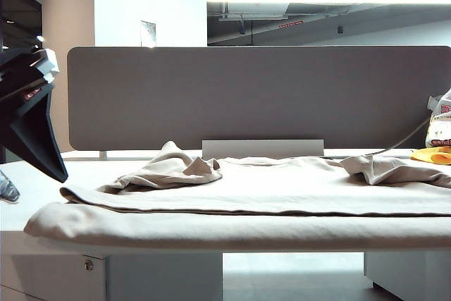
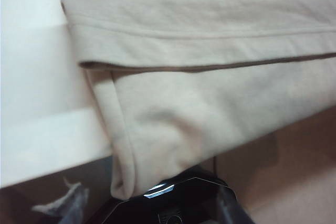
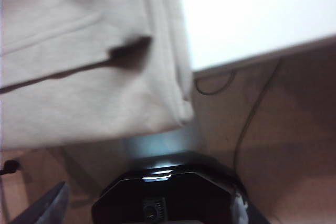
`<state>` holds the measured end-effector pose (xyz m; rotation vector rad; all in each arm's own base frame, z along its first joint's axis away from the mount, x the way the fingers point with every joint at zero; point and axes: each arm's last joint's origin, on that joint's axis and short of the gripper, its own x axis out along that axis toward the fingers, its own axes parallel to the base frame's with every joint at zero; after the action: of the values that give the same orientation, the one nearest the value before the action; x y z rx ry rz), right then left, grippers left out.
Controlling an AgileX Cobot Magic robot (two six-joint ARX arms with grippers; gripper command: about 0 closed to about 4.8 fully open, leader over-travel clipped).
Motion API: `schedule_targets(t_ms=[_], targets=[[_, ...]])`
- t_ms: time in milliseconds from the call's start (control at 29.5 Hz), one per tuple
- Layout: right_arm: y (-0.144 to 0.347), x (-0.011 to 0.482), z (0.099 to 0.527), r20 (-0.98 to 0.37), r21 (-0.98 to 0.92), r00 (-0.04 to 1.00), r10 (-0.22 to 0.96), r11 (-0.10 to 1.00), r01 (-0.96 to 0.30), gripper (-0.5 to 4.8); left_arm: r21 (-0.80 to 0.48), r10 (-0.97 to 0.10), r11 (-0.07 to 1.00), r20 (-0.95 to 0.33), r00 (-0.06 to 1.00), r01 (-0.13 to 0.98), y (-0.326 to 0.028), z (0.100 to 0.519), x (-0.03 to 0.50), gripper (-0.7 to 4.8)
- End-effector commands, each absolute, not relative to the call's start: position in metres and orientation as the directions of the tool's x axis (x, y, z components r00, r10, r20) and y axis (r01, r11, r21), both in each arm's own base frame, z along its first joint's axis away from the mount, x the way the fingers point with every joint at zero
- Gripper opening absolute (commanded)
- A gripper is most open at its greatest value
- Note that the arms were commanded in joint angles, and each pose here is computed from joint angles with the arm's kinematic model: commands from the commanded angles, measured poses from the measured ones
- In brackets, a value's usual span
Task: Fold the bottom side of the T-shirt horizontally towards the center, about one-third of the way, then fold the sleeve back towards the center, creating a straight line along the edge of the T-shirt, and finally fold the bottom of the T-shirt up towards the top, creating a neat rectangle.
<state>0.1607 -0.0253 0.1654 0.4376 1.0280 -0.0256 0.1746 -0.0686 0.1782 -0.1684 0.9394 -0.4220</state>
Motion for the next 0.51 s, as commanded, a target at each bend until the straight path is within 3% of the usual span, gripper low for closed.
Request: schedule_targets(t_ms=[34, 509], targets=[[-0.030, 0.163, 0.168, -0.814, 0.361, 0.556, 0.169, 0.896, 0.256, 3.88, -0.324, -0.419, 0.908, -0.736, 0.531, 0.267, -0.069, 0.179, 0.176, 3.20], [-0.034, 0.173, 0.161, -0.808, 0.384, 0.566, 0.165, 0.876, 0.293, 3.75, -0.362, -0.429, 0.903, -0.774, 0.466, 0.229, -0.075, 0.156, 0.192, 3.19]])
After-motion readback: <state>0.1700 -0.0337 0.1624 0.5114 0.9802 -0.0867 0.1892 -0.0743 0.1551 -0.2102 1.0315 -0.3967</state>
